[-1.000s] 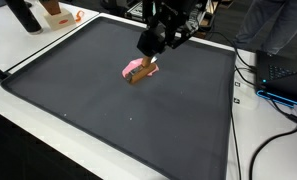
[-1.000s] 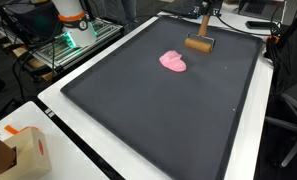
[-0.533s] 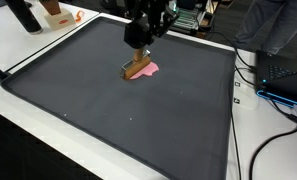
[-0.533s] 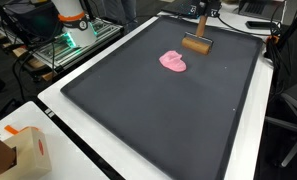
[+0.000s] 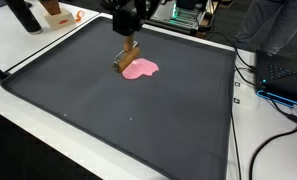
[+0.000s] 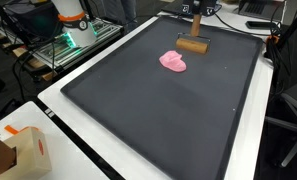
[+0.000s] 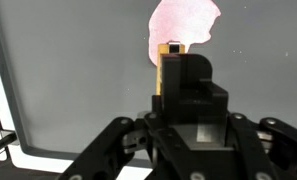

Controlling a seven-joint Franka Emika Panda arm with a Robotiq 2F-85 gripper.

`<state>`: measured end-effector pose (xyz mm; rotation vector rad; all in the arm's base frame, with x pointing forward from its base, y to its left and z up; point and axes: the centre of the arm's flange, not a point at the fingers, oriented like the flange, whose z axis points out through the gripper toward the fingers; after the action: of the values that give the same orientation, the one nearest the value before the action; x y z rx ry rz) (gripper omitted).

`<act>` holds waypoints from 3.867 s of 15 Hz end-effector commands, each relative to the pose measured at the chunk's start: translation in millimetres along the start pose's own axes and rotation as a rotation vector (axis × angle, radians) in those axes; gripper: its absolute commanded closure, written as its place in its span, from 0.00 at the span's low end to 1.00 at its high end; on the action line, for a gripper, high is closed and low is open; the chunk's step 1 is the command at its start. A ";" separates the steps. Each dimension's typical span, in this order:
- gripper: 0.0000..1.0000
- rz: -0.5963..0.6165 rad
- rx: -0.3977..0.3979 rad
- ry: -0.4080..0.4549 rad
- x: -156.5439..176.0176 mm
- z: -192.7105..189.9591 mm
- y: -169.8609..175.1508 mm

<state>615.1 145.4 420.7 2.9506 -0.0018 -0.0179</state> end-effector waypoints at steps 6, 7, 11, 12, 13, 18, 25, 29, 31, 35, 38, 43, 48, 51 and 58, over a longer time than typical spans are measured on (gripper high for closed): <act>0.77 -0.389 0.028 0.078 -75.6 -40.9 35.4; 0.77 -0.436 0.028 0.067 -84.9 -48.0 34.6; 0.77 -0.601 0.031 0.045 -119.5 -73.4 24.6; 0.77 -0.640 0.030 0.040 -128.1 -80.6 20.9; 0.77 -0.675 0.024 0.038 -135.4 -87.4 17.5; 0.77 -0.818 -0.027 0.044 -172.0 -130.1 -3.9; 0.52 -0.821 -0.033 0.055 -170.0 -137.8 -14.1; 0.52 -0.823 -0.033 0.049 -170.4 -134.9 -14.1; 0.52 -0.823 -0.033 0.048 -170.5 -134.2 -14.1; 0.77 -0.862 0.024 0.008 -148.9 -107.2 -21.2; 0.77 -0.930 0.087 -0.020 -126.7 -71.3 -30.9; 0.77 -0.983 0.136 -0.034 -97.8 -12.1 -33.8; 0.77 -0.987 0.167 -0.045 -86.0 31.4 -30.3; 0.77 -0.984 0.174 -0.033 -81.8 48.3 -26.7; 0.77 -0.945 0.180 -0.071 -76.1 75.6 -17.6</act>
<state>541.0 156.1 352.6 2.7780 1.4207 -0.2621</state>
